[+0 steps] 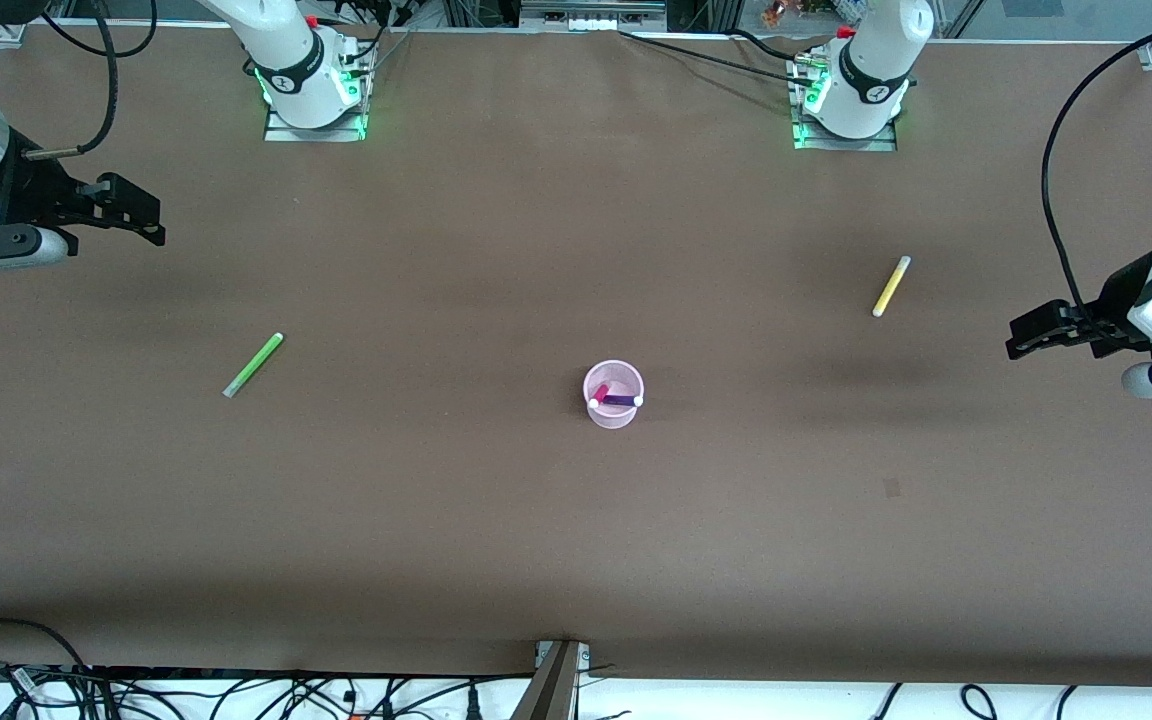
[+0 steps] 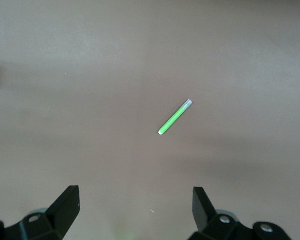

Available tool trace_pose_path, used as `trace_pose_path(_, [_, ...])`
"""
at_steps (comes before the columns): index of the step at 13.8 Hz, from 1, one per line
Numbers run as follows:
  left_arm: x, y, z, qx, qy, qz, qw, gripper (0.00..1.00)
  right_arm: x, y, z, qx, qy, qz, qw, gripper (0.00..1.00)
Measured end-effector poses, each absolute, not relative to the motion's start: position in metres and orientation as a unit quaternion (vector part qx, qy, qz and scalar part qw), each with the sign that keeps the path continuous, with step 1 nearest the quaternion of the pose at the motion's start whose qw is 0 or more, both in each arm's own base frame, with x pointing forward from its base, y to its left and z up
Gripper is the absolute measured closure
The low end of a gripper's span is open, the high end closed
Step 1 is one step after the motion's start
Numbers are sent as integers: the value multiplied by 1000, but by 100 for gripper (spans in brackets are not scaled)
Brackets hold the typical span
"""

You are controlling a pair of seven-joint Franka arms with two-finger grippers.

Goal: Organize pens into pink holder with both arms

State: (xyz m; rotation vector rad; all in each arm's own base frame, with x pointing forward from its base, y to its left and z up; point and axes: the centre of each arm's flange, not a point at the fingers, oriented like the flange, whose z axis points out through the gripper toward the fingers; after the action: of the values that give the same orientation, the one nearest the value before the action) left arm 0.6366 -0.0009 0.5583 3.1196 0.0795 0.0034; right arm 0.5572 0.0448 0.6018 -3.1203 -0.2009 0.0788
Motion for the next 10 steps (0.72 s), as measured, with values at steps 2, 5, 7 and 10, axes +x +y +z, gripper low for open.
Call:
trace_pose_path(2, [637,-1,556,1000,25,-1,11,0,557,45,602,-998,-64,25,7,0])
trace_pose_path(5, [638,-2,554,1000,25,-2,11,0,557,45,602,-998,-64,25,7,0])
trace_pose_path(7, [638,-2,554,1000,25,-2,11,0,557,45,602,-998,-64,25,7,0])
trace_pose_path(10, [638,-2,554,1000,25,-2,11,0,557,45,602,-998,-64,25,7,0])
